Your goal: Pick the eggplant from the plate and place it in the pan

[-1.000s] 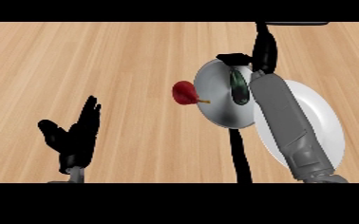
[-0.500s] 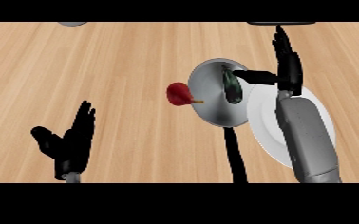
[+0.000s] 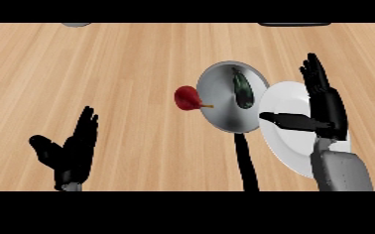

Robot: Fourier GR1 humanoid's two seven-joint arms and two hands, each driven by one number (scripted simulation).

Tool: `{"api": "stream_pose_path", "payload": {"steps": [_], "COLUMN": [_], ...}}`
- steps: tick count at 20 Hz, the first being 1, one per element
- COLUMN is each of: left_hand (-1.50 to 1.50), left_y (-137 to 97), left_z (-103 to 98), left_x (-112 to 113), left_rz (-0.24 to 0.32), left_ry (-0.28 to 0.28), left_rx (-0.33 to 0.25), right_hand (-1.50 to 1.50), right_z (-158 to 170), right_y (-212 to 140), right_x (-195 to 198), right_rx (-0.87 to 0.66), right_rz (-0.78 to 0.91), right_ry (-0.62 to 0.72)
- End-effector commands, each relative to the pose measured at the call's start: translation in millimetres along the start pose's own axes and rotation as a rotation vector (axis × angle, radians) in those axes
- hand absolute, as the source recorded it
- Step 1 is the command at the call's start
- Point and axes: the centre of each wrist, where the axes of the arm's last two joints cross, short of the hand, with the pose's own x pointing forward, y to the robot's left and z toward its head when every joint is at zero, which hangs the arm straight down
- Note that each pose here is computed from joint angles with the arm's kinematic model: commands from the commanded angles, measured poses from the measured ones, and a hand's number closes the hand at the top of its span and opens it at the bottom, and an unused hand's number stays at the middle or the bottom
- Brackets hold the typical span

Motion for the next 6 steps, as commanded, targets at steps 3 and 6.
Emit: {"api": "stream_pose_path", "payload": {"steps": [3,6], "left_hand": [0.0,0.0], "left_y": [2.0,-6.9], "left_z": [-4.1,-18.2], "left_x": [-3.8,-8.7], "left_rz": [0.019,-0.008], "left_ry": [0.061,0.049], "left_rx": [-0.012,-0.011], "right_hand": [-1.5,-1.5], "right_z": [54.1,68.8], "right_y": [-14.0,-25.1], "right_x": [11.5,15.7], "right_rx": [-0.043,-0.044], "right_rz": [-0.014,0.016], "right_ry": [0.016,0.037]}}
